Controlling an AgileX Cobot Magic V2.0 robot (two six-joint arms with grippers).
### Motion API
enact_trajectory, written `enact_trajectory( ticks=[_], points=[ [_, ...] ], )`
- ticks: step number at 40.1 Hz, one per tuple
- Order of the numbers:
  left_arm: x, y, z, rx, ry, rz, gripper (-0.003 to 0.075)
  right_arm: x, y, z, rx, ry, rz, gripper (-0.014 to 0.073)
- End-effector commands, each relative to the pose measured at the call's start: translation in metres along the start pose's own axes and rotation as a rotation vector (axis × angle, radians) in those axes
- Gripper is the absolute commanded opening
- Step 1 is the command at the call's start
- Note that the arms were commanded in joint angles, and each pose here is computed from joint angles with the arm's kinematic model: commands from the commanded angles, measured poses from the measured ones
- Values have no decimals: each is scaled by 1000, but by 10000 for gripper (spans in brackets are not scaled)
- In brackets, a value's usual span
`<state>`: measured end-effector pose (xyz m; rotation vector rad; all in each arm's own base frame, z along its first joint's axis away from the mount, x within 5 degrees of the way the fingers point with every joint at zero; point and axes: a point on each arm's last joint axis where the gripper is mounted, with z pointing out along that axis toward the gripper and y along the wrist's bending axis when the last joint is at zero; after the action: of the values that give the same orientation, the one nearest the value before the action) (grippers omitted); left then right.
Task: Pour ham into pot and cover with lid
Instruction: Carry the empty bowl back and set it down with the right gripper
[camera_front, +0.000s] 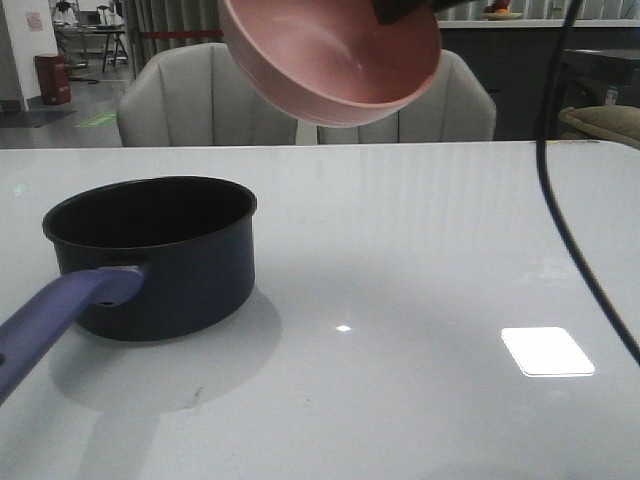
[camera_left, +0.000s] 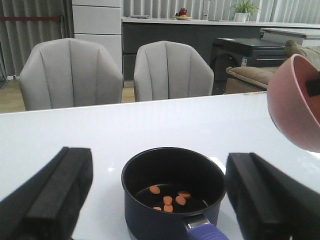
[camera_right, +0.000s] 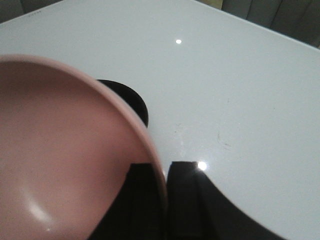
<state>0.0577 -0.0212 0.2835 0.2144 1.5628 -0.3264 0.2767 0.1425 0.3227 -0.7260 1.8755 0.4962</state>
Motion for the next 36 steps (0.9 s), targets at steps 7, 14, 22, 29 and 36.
enact_trajectory(
  ticks=[7, 14, 22, 29, 36],
  points=[
    [-16, -1, -1, 11, -98, -9, 584, -18, -6, -15, 65, -77, 19, 137],
    [-16, -1, -1, 11, -98, -9, 584, -16, -8, -15, 67, -53, 66, 137],
    [-16, -1, -1, 11, -98, -9, 584, -3, -19, -19, 117, 65, 142, 137],
    [-16, -1, -1, 11, -98, -9, 584, 11, -41, -29, 181, 171, 279, 137],
    [-16, -1, -1, 11, -98, -9, 584, 30, -62, -32, 227, 282, 384, 137]
  ],
)
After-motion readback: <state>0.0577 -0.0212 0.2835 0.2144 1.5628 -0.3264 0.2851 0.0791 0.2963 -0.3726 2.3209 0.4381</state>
